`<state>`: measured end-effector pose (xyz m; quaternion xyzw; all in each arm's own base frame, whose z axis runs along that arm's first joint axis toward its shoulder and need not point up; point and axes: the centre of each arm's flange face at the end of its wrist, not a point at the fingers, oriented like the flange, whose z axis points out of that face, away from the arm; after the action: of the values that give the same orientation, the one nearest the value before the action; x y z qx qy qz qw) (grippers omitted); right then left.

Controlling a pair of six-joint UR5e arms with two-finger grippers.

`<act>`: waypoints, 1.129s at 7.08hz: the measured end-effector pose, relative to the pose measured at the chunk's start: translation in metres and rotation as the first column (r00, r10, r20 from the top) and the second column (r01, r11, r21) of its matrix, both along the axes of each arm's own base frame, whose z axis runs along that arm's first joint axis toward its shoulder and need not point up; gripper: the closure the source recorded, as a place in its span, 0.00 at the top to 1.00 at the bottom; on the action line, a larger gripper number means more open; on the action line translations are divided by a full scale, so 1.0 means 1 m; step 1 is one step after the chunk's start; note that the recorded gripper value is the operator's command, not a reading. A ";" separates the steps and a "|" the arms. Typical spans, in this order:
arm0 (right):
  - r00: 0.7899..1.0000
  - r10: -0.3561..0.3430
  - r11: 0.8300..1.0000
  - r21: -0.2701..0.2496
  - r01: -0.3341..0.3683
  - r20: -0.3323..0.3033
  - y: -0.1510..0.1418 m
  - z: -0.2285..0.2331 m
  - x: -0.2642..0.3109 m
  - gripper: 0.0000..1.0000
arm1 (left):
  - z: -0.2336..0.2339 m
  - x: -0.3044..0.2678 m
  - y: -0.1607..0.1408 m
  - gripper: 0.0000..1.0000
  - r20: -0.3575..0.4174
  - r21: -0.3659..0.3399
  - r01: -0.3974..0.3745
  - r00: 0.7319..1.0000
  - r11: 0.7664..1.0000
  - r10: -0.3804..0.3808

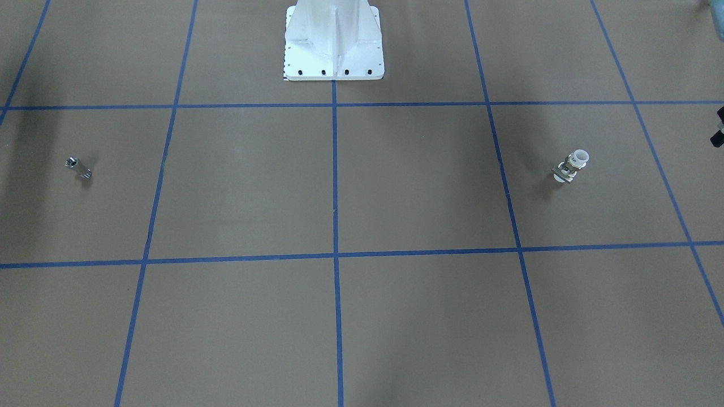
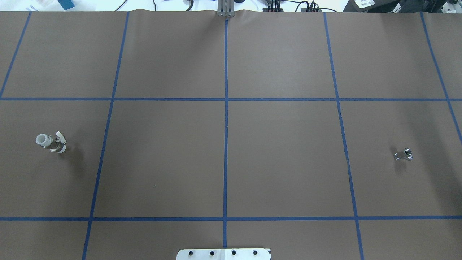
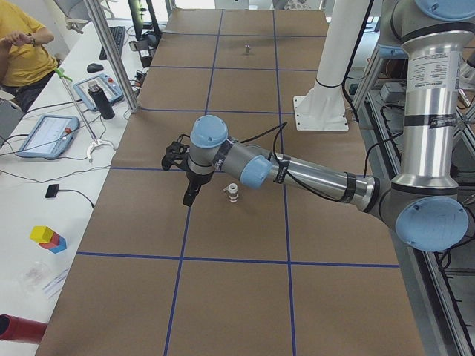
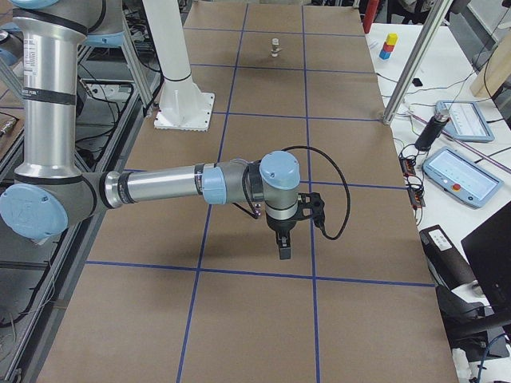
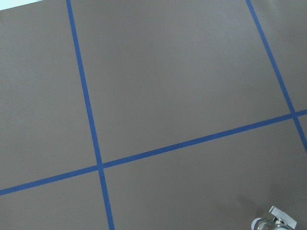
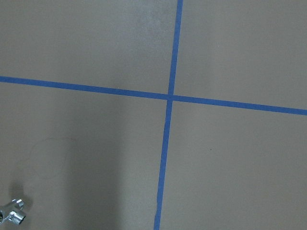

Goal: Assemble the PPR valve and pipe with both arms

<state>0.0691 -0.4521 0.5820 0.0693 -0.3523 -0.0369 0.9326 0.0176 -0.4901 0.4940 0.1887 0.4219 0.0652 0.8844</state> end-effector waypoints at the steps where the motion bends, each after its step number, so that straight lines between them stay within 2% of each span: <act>1: 1.000 0.000 1.000 0.000 0.000 0.000 0.000 0.001 0.000 1.00 | -0.010 0.039 0.004 1.00 -0.051 -0.015 0.002 0.999 1.000 -0.003; 2: 1.000 0.000 1.000 -0.001 0.000 0.000 0.000 0.001 0.000 1.00 | -0.014 0.073 0.010 1.00 -0.075 -0.045 0.008 0.997 0.999 -0.011; 4: 1.000 0.000 1.000 -0.004 0.000 0.000 0.001 0.002 0.000 1.00 | -0.003 0.146 0.028 1.00 -0.010 -0.055 -0.009 1.000 0.998 0.008; 6: 1.000 0.000 1.000 -0.008 0.000 -0.001 0.003 0.005 0.000 1.00 | 0.012 0.188 0.051 1.00 0.036 -0.060 -0.065 0.997 0.996 0.068; 8: 1.000 0.000 1.000 -0.012 0.000 -0.001 0.005 0.007 0.000 1.00 | 0.023 0.214 0.066 1.00 0.075 -0.067 -0.086 0.993 0.994 0.091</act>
<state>0.0692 -0.4473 0.5886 0.0637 -0.3520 -0.0351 0.9332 0.2320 -0.4245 0.5170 0.1387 0.3967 0.0980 0.9021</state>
